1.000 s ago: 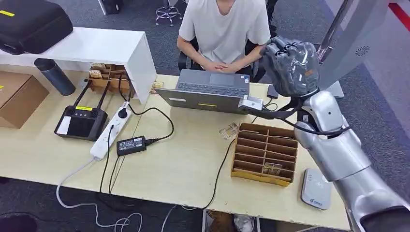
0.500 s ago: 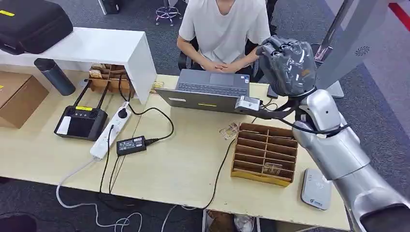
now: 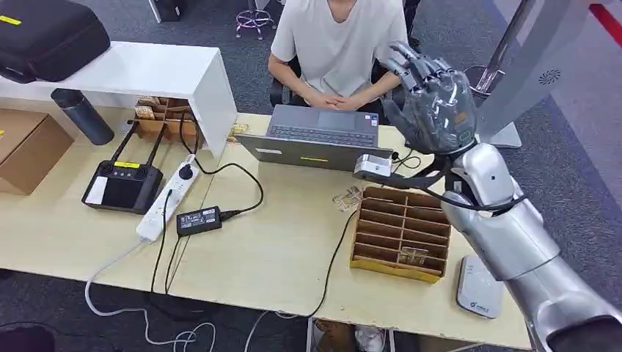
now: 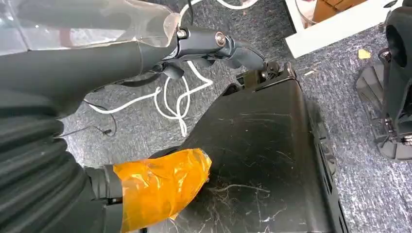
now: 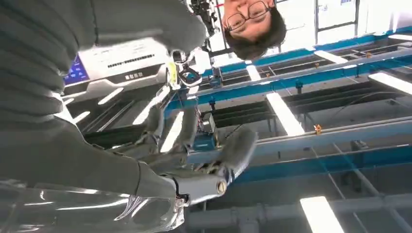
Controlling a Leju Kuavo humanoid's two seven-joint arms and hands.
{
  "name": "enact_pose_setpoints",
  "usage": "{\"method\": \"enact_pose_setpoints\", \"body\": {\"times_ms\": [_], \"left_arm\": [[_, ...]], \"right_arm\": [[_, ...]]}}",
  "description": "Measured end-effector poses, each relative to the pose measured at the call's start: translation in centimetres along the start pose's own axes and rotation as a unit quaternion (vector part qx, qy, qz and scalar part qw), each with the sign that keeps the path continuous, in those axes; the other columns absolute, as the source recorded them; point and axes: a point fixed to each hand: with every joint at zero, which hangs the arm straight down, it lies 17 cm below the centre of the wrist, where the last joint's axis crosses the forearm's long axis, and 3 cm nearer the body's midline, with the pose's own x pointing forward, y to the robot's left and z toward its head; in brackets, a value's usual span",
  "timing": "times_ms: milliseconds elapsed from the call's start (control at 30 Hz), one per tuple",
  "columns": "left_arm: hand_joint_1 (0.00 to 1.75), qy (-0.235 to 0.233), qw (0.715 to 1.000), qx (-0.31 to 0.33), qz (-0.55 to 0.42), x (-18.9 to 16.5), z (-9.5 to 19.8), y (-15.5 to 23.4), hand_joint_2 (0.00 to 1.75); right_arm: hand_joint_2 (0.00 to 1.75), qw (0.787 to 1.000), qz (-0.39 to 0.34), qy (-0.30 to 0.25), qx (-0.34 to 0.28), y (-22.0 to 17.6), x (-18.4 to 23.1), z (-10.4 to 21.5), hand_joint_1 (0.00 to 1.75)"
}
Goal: Pass the card to the sensor for recognition and then transmit it.
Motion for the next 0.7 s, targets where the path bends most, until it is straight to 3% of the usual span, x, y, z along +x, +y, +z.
{"method": "enact_pose_setpoints", "body": {"times_ms": [400,700], "left_arm": [[0.0,0.005,1.0,0.001,-0.01,-0.2,0.0,0.1,1.75],[0.0,0.009,1.0,0.0,-0.015,-0.5,0.0,0.0,1.75]], "right_arm": [[1.75,1.0,-0.003,-0.007,0.001,-0.5,0.7,2.1,0.0],[1.75,0.999,0.004,-0.026,0.036,-0.4,1.3,5.1,0.0]]}}
